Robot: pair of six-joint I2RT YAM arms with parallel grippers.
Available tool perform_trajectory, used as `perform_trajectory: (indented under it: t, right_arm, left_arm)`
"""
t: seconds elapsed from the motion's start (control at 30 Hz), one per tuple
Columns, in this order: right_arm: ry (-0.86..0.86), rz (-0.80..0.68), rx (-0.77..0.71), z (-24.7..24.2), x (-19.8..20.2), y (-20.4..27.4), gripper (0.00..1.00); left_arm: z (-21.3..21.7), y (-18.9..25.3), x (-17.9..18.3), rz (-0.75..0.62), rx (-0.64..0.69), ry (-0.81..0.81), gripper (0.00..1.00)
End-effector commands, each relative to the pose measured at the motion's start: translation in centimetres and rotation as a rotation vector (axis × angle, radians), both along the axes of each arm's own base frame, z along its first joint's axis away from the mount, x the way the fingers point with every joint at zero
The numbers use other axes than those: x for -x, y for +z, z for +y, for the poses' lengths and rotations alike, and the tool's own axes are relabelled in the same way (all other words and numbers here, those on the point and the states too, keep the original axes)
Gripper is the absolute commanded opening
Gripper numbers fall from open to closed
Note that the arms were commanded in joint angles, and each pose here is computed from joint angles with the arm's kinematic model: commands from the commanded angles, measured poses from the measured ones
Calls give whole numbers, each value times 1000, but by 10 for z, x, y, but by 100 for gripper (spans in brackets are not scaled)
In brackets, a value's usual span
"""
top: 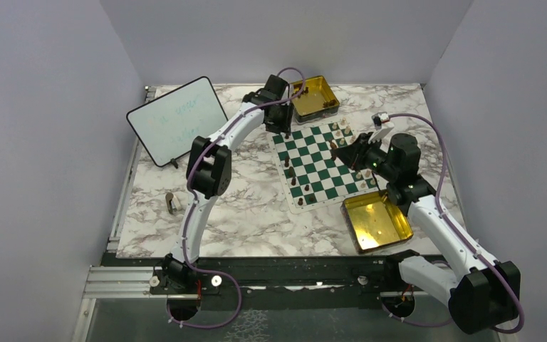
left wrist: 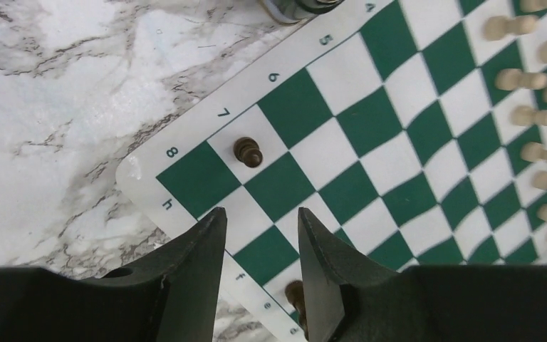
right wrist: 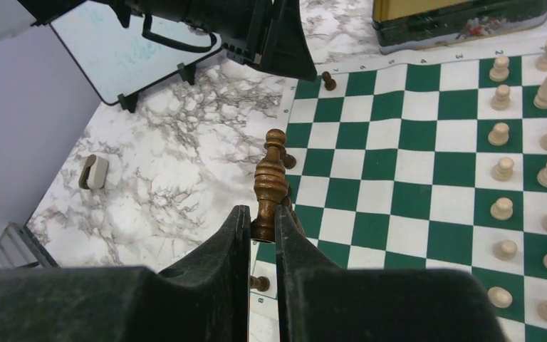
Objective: Set up the chess pieces on the board
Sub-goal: Place the chess piece on the chessboard.
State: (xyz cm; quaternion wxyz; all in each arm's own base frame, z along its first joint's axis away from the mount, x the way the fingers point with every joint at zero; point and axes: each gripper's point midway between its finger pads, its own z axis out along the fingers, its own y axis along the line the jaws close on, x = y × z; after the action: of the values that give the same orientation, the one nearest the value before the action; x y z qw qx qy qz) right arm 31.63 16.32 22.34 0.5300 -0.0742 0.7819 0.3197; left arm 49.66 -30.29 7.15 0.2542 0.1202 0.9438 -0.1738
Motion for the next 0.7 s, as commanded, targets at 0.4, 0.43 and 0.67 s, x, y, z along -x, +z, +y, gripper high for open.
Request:
perform_trajectory:
  t: [0.4,0.43,0.67]
  right_arm:
    - [229,-222,-59,32,1,30,1]
    - [234,-231,-57,33,2,30,1]
    - [285,-257,-75,39,4,33,1]
  left_arm:
    - [-43,202,99,71,674,-281,53]
    - [-45,208,104,81,702,-288,55]
    - [-52,214,131,177,798,-323,61]
